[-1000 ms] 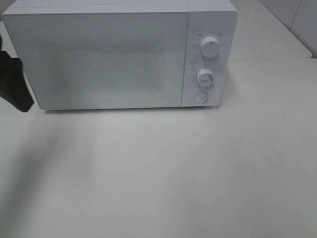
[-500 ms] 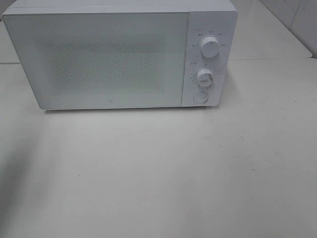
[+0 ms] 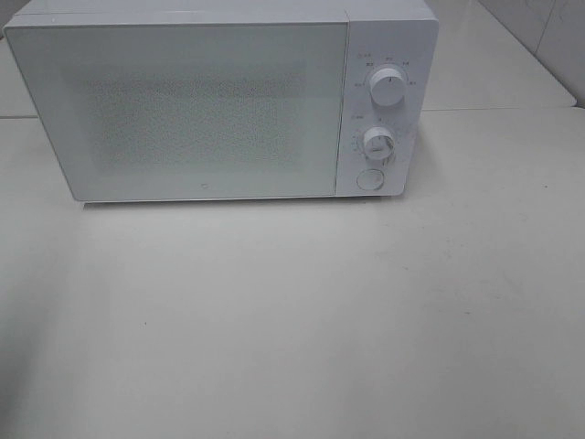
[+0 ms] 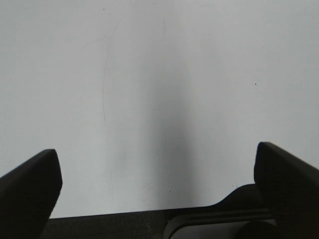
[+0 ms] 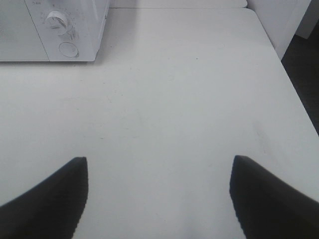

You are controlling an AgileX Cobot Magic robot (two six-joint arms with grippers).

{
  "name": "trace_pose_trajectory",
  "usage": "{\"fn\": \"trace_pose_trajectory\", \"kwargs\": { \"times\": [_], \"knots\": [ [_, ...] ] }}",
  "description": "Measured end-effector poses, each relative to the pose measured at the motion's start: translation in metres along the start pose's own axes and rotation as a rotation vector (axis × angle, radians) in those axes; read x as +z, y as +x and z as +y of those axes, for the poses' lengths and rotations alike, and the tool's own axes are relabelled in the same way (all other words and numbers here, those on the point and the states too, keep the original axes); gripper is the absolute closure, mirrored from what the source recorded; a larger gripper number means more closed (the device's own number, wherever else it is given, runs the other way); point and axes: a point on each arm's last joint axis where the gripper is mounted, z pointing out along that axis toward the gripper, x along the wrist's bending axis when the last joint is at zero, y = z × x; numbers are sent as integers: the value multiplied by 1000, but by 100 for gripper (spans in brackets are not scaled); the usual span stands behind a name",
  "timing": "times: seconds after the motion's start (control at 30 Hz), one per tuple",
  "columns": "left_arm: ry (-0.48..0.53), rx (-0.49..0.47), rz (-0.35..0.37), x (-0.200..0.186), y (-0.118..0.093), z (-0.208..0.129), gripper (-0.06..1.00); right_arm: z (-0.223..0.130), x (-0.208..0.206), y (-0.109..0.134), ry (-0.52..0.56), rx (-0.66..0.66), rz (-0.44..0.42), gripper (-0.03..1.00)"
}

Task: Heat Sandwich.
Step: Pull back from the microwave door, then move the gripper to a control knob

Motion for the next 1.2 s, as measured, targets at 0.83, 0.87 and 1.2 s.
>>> {"fn": "trace_pose_trajectory", "kwargs": {
  "times": [0.83,0.87,1.2],
  "knots": [
    [-260,29,22,-23,-7,-73,-5,0,0,0,0,0,0,21],
    [-260,29,22,-23,-7,-73,-5,0,0,0,0,0,0,21],
    [-390,45,-9,-38,-13,-93,-5,0,0,0,0,0,0,21]
  ]
}}
